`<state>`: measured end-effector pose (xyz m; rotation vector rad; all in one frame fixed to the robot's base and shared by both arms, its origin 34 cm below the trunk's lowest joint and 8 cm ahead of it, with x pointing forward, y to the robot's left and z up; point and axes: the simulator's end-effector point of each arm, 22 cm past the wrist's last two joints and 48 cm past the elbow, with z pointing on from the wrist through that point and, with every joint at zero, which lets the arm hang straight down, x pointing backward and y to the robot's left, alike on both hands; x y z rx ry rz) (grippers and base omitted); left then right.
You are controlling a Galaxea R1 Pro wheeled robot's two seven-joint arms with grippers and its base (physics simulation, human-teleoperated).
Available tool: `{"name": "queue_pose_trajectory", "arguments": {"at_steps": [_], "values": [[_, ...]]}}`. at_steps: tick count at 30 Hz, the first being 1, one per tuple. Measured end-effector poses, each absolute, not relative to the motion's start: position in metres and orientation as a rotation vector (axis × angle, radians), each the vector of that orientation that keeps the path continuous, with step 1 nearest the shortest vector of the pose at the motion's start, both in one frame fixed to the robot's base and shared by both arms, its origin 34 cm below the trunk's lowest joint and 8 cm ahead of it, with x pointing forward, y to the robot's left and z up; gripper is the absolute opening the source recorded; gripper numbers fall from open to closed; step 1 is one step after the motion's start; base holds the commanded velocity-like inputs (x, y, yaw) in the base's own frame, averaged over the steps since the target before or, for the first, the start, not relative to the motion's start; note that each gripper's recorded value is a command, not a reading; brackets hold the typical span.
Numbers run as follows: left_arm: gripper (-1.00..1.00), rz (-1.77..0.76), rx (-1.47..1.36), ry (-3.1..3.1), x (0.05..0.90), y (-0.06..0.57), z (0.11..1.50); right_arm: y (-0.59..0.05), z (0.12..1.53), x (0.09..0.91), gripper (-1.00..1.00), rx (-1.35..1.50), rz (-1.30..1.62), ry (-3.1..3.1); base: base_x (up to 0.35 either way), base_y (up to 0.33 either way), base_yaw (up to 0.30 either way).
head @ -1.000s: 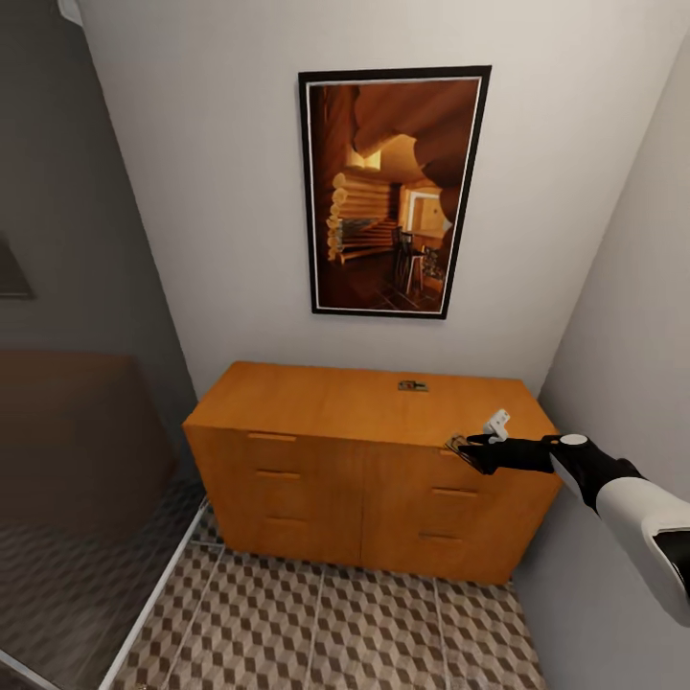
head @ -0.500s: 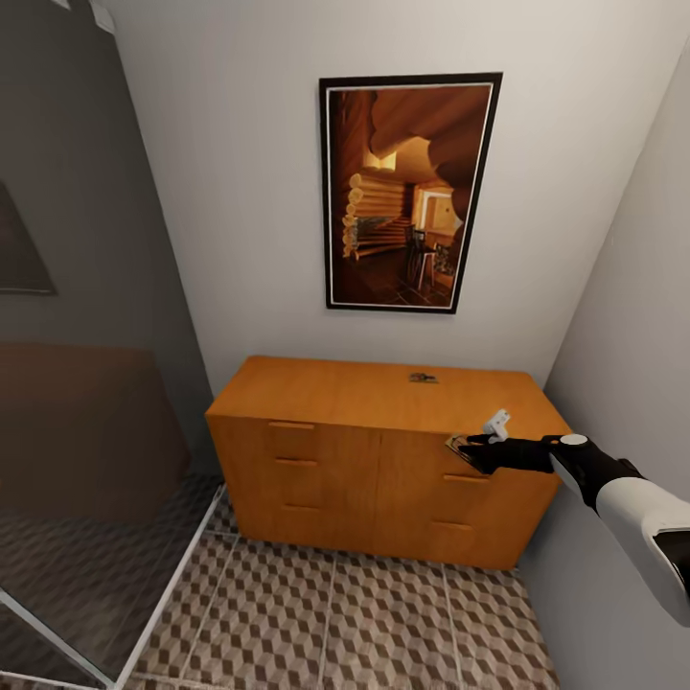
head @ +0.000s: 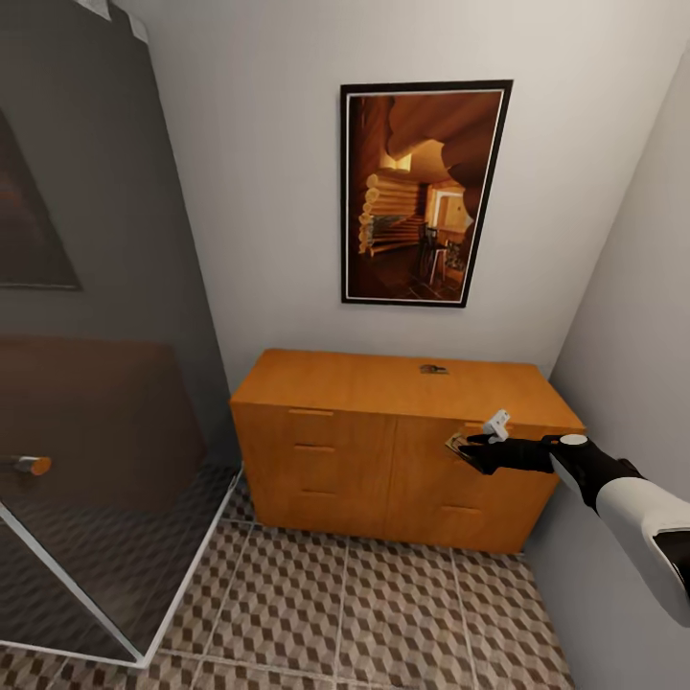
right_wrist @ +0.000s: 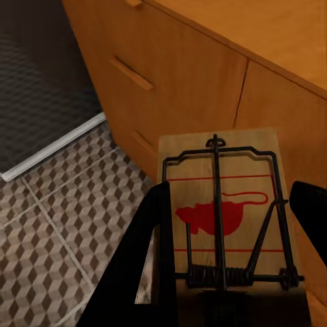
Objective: Take the four mousetraps from the cabinet in the bathroom and place them on the bathroom floor. Make sure all four end up on the same floor surface, and ensure that at least two of them are either under or directly next to the same bathroom sink.
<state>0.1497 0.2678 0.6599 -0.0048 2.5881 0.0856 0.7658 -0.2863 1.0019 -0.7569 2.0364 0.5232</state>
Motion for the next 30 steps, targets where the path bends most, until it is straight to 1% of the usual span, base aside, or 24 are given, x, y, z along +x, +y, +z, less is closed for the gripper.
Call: {"name": "queue_pose_trajectory", "arguments": {"at_steps": [11, 21, 25, 30], "values": [[1.0, 0.085, -0.005, 2.587, 0.15, 0.268, 0.66, -0.287, 1.002, 0.766, -1.0, -0.755, 0.517, 2.036, -0.119, 0.189, 0.0], [1.0, 0.088, -0.007, 2.585, 0.15, 0.268, 0.66, -0.294, 0.979, 0.758, -1.0, -0.729, 0.487, 2.069, -0.012, 0.018, 0.0], [1.0, 0.091, -0.008, 2.583, 0.159, 0.269, 0.658, -0.312, 0.935, 0.74, -1.0, -0.679, 0.385, 2.111, 0.0, 0.0, 0.0], [1.0, 0.099, -0.002, 2.661, 0.173, 0.27, 0.644, -0.333, 0.863, 0.688, -1.0, -0.637, 0.276, 2.186, 0.0, 0.0, 0.0]]}}
